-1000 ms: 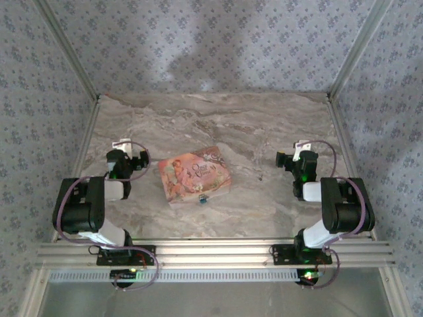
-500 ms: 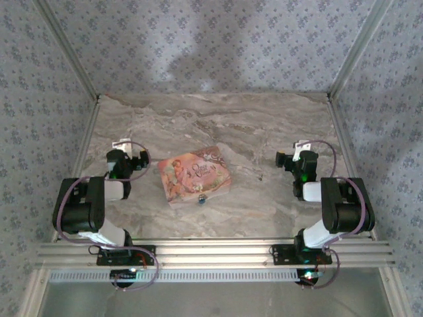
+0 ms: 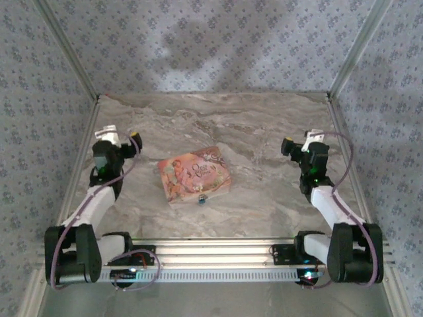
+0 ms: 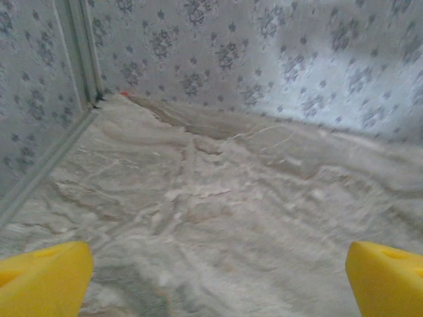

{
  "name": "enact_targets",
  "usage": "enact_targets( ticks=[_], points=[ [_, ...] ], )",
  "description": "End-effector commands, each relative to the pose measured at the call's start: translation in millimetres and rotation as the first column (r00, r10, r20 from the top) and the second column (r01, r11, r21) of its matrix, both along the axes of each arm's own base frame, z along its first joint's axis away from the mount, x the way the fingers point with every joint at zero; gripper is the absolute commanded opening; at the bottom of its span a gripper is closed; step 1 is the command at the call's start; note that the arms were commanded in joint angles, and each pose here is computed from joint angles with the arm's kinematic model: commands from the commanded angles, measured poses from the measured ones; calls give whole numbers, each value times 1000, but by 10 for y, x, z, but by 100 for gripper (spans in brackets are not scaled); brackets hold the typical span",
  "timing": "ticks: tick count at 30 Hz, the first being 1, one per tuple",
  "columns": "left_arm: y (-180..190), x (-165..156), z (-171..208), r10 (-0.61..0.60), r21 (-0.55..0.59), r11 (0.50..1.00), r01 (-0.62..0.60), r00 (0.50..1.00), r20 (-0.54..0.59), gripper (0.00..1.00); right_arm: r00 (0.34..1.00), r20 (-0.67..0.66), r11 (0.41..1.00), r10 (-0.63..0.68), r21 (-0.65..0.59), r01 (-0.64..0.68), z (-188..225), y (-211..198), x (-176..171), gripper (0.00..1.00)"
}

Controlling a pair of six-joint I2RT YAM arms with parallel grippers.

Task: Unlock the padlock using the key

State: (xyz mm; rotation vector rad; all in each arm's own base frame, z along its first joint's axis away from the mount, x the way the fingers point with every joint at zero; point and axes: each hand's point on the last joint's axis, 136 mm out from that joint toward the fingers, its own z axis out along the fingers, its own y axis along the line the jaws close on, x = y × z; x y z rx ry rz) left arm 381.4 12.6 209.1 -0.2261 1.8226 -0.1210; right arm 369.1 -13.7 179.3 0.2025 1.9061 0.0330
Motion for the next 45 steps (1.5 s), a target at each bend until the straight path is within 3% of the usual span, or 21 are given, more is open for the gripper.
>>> enact_targets(
  ticks=[1,4,10,14,19,29,33,41,45],
  points=[
    [-261,-87,-146,-78,-254,967,36,984,-159,98,984,-177,993,23,119,-1,-132,196,-181,98],
    [-487,-120,-112,-156,-359,929,85,973,-171,98,964,-250,990,87,131,-56,-107,449,-269,94],
    [-979,-186,-58,-294,-464,866,185,940,-173,97,871,-456,983,182,77,-165,-448,867,-560,88],
    [-1292,-183,-3,-370,-478,841,254,914,-165,95,794,-569,974,213,58,-220,-740,1000,-671,84],
    [-1568,-152,27,-429,-453,834,316,887,-172,95,671,-701,956,241,53,-288,-1039,1105,-715,72],
    [-1664,-144,-39,-442,-452,832,320,876,-193,96,555,-789,929,264,52,-368,-1312,1269,-681,54],
    [-1650,-151,-57,-435,-448,837,313,878,-200,96,536,-806,924,250,34,-380,-1361,1296,-669,52],
    [-1632,-159,-90,-427,-443,844,302,879,-214,97,509,-826,919,242,27,-393,-1406,1352,-680,38],
    [-1626,-161,-87,-425,-439,846,301,879,-217,97,496,-836,920,234,26,-391,-1434,1362,-679,37]
  ],
)
